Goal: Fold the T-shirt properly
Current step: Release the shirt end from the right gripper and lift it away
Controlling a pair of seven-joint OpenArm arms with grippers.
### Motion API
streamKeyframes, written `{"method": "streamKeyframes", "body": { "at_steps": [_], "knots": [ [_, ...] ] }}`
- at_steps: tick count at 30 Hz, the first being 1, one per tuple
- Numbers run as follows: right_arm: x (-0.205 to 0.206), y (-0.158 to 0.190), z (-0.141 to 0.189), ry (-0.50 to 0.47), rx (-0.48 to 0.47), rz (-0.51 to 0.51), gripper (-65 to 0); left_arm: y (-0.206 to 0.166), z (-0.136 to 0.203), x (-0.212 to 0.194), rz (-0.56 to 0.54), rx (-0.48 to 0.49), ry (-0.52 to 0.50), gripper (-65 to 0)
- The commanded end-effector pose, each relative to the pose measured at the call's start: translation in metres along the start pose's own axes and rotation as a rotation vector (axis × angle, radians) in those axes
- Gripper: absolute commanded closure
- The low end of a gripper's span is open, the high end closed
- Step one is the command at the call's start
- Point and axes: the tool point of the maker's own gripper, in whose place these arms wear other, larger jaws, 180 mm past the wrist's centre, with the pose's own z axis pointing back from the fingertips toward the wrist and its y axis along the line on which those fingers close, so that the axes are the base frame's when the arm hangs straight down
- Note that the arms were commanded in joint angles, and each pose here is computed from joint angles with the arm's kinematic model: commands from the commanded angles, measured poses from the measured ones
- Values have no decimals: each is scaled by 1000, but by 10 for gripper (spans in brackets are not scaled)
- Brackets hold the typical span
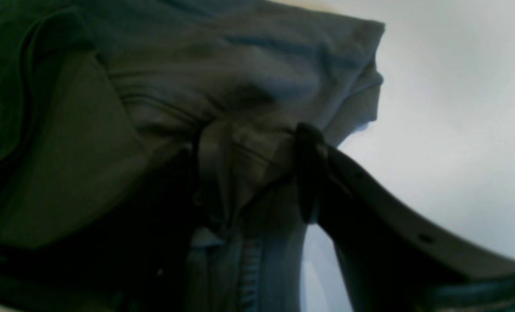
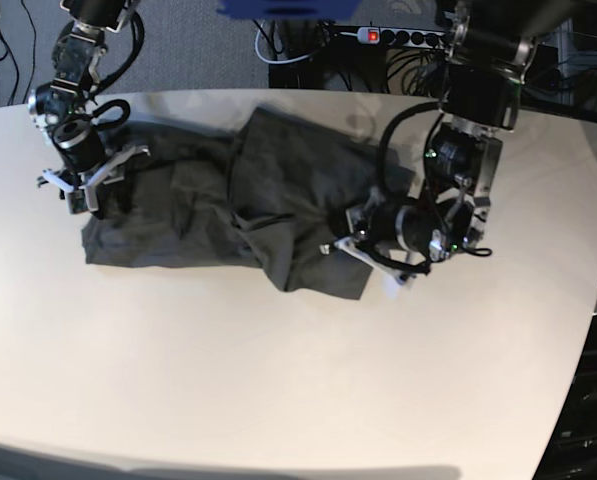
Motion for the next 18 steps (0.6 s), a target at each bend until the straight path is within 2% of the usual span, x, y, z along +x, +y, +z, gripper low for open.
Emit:
{"method": "streamKeyframes", "body": {
  "at_steps": [1, 8, 12, 18],
  "knots": [
    [-26, 5, 3, 127, 24, 48, -239, -2, 6, 15, -29, 14, -38, -24],
    [-24, 4, 2, 122, 21, 49, -239, 19, -7, 11, -38, 110, -13, -24],
    [-11, -10, 6, 101, -4, 91, -239, 32, -12, 9, -51, 173, 0, -24],
    [20, -22, 13, 36, -45, 152, -239, 37, -10, 9, -51, 184, -3, -24]
  ]
}}
